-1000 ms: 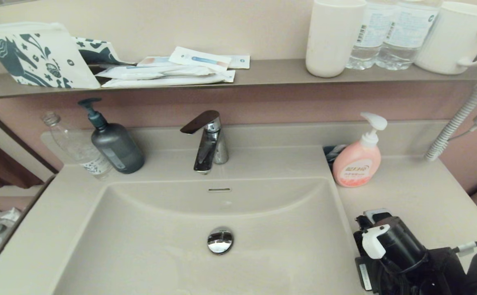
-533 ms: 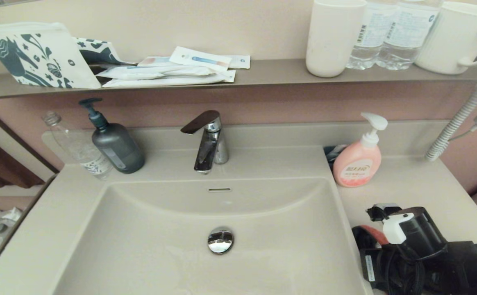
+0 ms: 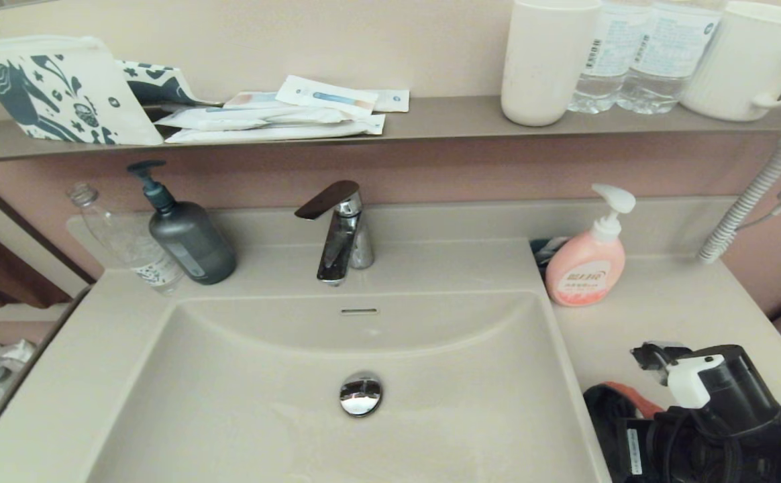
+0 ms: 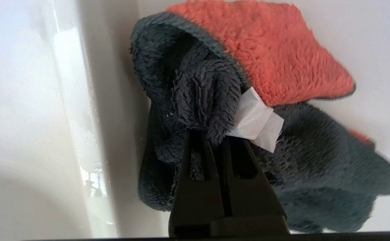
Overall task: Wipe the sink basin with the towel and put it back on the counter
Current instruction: Wipe the sink
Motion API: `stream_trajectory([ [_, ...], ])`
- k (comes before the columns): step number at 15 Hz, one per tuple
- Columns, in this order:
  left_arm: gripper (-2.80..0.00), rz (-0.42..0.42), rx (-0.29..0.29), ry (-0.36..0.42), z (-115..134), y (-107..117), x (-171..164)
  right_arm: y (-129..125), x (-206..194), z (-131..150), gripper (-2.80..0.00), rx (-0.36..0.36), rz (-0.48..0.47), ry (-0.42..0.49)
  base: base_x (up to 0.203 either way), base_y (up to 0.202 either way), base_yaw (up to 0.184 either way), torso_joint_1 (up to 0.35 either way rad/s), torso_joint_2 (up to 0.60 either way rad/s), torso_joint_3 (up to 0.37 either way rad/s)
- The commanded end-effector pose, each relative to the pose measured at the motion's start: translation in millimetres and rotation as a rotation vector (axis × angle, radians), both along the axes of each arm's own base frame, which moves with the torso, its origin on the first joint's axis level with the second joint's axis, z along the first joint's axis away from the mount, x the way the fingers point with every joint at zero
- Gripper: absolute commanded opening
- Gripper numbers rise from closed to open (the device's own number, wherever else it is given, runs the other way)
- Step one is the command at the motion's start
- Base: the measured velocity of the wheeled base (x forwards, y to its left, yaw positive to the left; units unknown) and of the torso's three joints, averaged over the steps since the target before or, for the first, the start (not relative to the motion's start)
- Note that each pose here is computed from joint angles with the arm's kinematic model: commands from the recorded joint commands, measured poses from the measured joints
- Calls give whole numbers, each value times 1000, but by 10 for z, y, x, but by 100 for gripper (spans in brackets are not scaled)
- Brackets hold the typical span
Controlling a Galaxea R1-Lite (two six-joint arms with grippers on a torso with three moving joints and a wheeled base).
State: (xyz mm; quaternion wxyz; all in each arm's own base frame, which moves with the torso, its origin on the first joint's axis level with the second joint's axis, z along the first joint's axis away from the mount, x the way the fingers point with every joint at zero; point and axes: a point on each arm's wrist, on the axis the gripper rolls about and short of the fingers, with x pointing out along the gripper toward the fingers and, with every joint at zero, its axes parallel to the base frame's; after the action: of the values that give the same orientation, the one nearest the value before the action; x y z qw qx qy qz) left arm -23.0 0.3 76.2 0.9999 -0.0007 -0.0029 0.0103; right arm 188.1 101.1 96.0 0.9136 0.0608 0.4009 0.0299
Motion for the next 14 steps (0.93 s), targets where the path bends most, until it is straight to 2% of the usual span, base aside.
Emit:
stream_trajectory([
  [1,-280,1,0,1,0,0,1,4,7,-21,-280,18,-18,9,0,0,0,0,0,0],
  [3,-280,1,0,1,0,0,1,23,35,-73,-280,45,-39,34,0,0,0,0,0,0],
  [8,-280,1,0,1,0,0,1,23,242,-93,-280,143,-69,-29,0,0,0,0,0,0],
  [14,-280,1,0,1,0,0,1,8,587,-325,-280,186,-116,-94,0,0,0,0,0,0],
])
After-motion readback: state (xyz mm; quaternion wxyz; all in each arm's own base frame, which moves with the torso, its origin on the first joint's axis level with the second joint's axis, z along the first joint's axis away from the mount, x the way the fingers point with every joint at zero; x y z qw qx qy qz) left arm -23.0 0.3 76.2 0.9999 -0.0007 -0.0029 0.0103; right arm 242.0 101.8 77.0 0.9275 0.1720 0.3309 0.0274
